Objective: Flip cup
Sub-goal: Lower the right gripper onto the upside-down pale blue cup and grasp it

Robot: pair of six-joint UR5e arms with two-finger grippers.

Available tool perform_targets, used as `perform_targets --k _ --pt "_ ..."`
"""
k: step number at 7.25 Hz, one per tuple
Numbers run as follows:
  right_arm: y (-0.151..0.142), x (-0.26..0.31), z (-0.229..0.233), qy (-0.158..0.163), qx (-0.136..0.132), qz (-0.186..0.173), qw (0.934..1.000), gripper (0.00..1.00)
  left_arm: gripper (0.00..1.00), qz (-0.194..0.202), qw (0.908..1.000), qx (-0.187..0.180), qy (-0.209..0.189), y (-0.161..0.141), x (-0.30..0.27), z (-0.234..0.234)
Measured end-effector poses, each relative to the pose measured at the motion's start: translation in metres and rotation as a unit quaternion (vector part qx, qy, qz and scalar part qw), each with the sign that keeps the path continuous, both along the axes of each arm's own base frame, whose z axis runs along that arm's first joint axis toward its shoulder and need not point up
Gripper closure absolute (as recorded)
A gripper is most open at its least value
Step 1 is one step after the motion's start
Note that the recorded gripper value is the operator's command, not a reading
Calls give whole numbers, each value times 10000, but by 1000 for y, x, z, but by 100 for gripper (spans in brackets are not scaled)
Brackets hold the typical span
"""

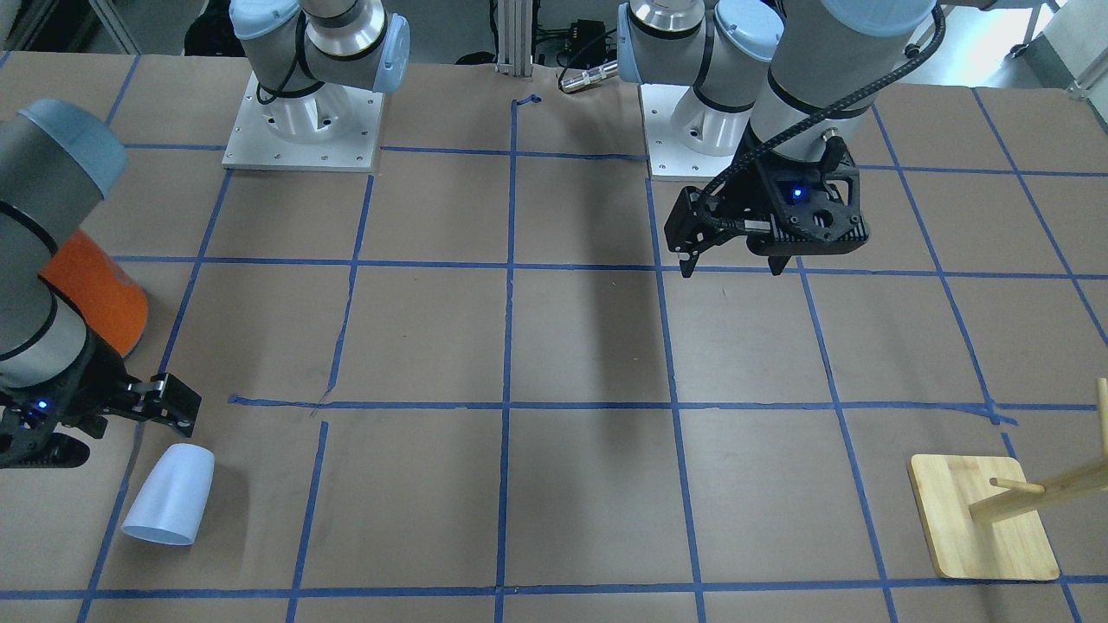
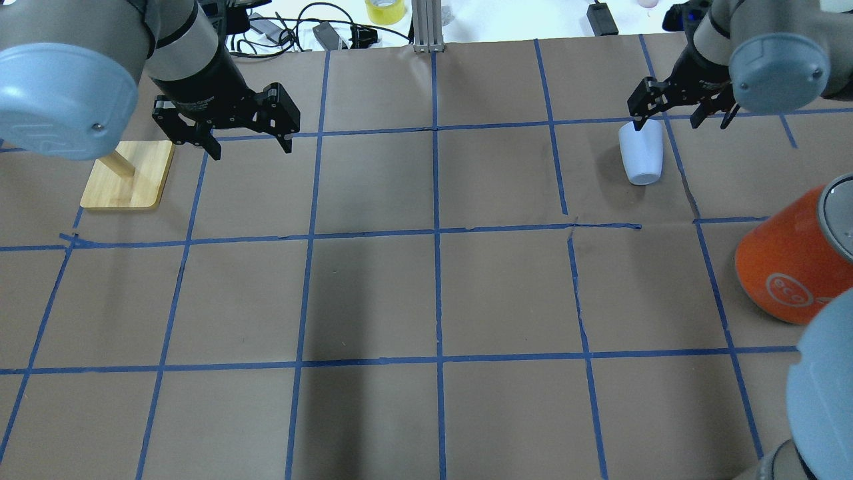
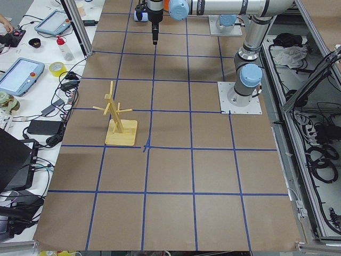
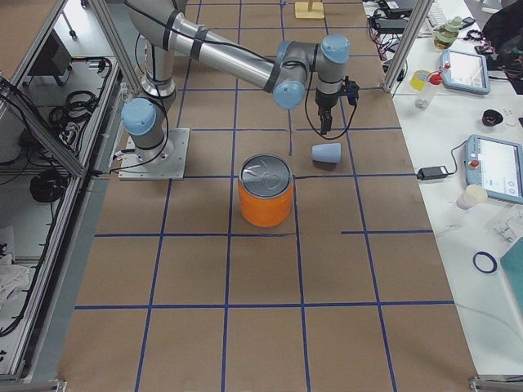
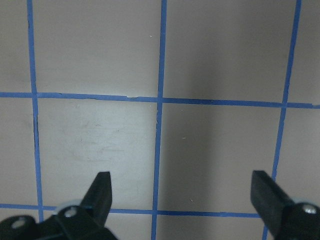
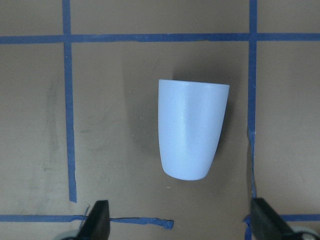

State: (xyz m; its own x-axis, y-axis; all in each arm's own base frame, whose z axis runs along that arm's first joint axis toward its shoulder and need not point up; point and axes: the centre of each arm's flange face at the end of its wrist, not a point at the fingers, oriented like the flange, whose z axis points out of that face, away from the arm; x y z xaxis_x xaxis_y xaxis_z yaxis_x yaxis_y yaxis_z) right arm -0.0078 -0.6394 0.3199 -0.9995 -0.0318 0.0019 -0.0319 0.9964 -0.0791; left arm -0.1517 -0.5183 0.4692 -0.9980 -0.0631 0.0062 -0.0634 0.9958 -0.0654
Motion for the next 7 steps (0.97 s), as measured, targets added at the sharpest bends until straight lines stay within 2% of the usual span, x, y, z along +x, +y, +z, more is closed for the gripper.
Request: perform_targets --k 2,6,7 --pt "-16 -4 -51 57 -88 377 9992 0 0 -7 10000 -19 0 1 0 2" --pt "-32 -9 -114 132 -63 463 9988 2 0 12 9999 -110 -6 3 3 8" --pt "-35 -10 -121 148 -54 454 9988 27 0 14 9999 -125 -4 4 3 9"
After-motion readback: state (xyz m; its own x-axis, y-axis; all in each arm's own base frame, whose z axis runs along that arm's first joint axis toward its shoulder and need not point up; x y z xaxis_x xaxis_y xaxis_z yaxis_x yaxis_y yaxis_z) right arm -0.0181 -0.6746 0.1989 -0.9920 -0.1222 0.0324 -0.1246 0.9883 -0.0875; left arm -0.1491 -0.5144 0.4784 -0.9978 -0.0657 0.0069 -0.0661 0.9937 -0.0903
